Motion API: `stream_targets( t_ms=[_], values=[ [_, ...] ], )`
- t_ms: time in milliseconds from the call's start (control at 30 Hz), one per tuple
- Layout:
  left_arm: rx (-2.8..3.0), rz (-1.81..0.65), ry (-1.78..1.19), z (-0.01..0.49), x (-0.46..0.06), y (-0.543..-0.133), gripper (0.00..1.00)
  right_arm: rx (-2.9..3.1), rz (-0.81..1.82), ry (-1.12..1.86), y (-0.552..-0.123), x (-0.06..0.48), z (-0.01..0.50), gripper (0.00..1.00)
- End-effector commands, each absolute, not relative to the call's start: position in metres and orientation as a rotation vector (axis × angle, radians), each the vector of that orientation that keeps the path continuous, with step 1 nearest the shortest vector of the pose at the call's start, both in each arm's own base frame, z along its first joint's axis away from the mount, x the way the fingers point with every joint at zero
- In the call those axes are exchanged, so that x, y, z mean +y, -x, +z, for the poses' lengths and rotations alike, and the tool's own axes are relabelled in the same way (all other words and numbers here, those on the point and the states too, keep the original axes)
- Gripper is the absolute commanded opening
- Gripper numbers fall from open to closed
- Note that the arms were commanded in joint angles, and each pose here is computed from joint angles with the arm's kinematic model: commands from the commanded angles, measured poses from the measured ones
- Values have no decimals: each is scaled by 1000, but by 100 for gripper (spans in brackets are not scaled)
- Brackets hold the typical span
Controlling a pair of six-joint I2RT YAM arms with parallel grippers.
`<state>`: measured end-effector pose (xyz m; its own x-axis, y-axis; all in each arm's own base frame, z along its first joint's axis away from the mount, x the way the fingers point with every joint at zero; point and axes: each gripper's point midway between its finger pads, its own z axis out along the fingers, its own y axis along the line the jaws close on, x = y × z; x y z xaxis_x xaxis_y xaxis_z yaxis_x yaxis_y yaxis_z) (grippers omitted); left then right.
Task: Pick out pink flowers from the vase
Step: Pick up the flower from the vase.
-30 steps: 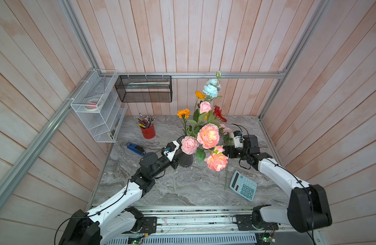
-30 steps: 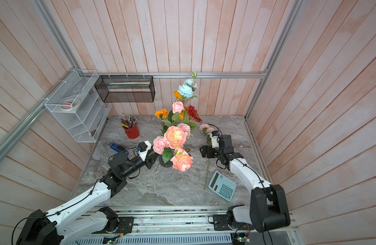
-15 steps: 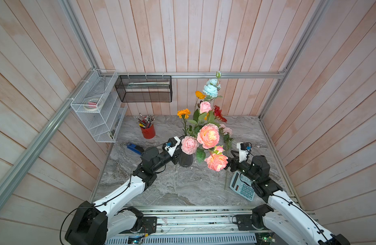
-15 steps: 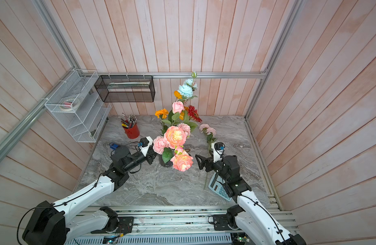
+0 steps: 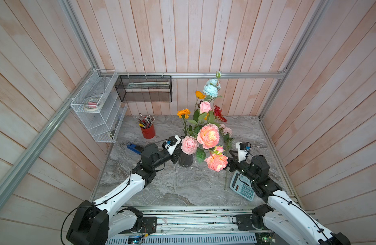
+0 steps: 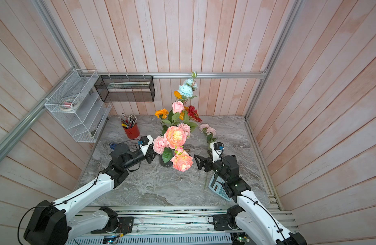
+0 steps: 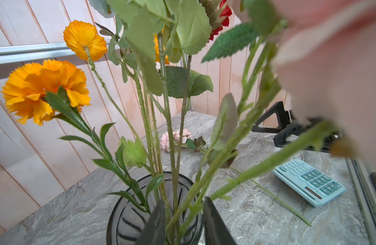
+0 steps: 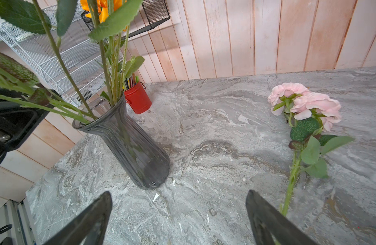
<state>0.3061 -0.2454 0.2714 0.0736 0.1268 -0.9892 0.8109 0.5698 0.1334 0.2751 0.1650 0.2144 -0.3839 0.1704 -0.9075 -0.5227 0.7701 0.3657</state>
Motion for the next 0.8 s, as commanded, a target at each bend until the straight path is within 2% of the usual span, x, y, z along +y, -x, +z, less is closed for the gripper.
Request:
stream_targets(
  t_ms=[0, 500, 767],
  values=[
    [1424, -639, -887, 274, -250, -307, 32, 1771, 793, 302, -270, 171, 231, 98],
    [1435, -635, -910, 267, -258, -320, 31, 1525, 941, 669, -210, 227, 267, 98],
    [1429, -649, -930, 265, -263, -323, 29, 1508, 953, 678, -205, 231, 267, 98]
  ],
)
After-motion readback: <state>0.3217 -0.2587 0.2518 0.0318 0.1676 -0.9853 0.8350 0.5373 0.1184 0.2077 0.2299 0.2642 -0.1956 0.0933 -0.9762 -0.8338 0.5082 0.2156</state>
